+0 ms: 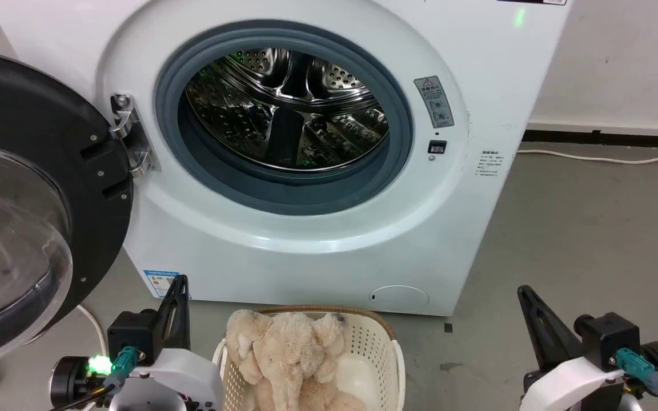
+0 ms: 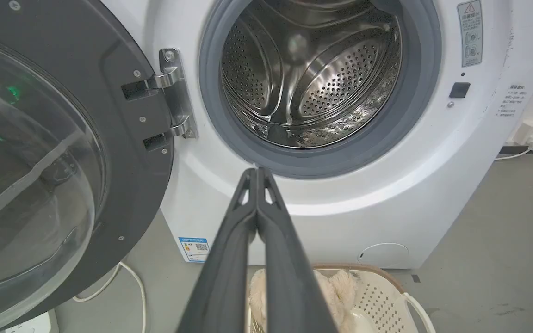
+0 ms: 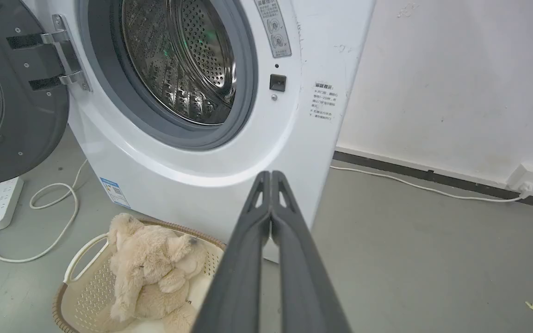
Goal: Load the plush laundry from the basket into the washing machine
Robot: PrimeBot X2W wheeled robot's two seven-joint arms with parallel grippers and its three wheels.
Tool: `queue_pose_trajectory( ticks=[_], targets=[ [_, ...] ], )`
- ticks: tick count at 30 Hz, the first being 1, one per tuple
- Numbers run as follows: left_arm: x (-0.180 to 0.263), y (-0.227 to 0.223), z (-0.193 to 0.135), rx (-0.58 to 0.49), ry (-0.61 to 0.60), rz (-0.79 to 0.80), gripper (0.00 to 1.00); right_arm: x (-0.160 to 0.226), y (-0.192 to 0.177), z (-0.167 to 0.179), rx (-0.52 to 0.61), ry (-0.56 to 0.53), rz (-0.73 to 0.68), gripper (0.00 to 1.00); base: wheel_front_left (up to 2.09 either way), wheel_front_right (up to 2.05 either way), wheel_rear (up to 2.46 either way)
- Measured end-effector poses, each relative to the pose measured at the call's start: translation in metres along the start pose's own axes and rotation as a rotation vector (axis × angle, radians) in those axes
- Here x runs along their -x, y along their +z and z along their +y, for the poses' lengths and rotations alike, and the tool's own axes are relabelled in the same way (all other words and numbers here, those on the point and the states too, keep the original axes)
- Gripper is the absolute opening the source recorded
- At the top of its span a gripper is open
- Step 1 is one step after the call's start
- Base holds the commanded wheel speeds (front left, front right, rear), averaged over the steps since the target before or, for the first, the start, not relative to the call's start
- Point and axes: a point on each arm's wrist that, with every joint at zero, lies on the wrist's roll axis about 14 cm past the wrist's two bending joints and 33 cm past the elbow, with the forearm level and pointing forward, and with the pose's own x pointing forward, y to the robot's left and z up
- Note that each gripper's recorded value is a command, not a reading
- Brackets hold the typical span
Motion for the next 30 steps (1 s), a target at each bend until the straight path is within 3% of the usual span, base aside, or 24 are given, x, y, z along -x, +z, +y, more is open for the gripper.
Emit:
queue_pose_trajectory(
  ticks=[30],
  targets=[
    [0.0, 0.0, 0.0001, 0.0, 0.0, 0.0, 0.0, 0.0, 0.0, 0.0001, 0.0, 0.0, 0.0, 0.0, 0.0, 0.0, 0.0]
  ],
)
